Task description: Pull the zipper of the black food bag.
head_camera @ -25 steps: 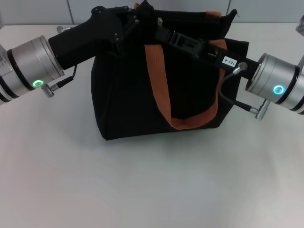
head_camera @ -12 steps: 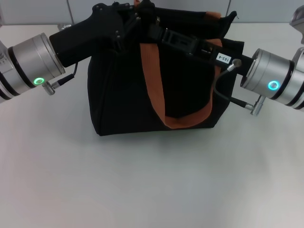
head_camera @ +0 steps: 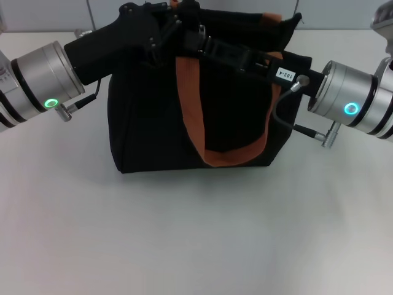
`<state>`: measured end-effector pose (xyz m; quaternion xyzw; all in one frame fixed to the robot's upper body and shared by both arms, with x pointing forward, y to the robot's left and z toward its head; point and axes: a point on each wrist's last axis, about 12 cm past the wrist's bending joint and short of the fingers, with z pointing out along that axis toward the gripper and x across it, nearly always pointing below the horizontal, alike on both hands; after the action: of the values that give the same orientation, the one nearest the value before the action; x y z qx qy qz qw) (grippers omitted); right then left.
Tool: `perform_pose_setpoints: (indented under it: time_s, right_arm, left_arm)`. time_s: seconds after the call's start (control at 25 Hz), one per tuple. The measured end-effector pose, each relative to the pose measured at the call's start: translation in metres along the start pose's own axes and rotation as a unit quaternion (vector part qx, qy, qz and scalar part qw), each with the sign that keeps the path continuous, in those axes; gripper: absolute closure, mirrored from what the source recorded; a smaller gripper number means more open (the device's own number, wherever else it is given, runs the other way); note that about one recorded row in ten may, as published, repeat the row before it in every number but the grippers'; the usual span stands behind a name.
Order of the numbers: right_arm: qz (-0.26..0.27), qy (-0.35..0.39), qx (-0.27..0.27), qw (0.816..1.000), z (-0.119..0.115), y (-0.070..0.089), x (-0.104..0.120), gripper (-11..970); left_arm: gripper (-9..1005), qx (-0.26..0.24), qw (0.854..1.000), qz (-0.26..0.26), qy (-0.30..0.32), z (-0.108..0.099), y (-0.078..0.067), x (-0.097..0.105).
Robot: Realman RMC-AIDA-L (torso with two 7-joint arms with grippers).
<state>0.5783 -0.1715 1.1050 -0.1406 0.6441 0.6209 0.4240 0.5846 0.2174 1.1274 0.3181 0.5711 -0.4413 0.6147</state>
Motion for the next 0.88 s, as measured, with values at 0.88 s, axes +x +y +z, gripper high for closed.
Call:
perform_pose_setpoints:
  time_s: [0.88]
  right_arm:
    - [0.026, -0.013, 0.024, 0.999, -0.0036, -0.0057, -0.0012, 760]
  left_arm:
    - [976, -0.001, 1.000, 0.000, 0.001, -0.0001, -0.0005, 0.0020]
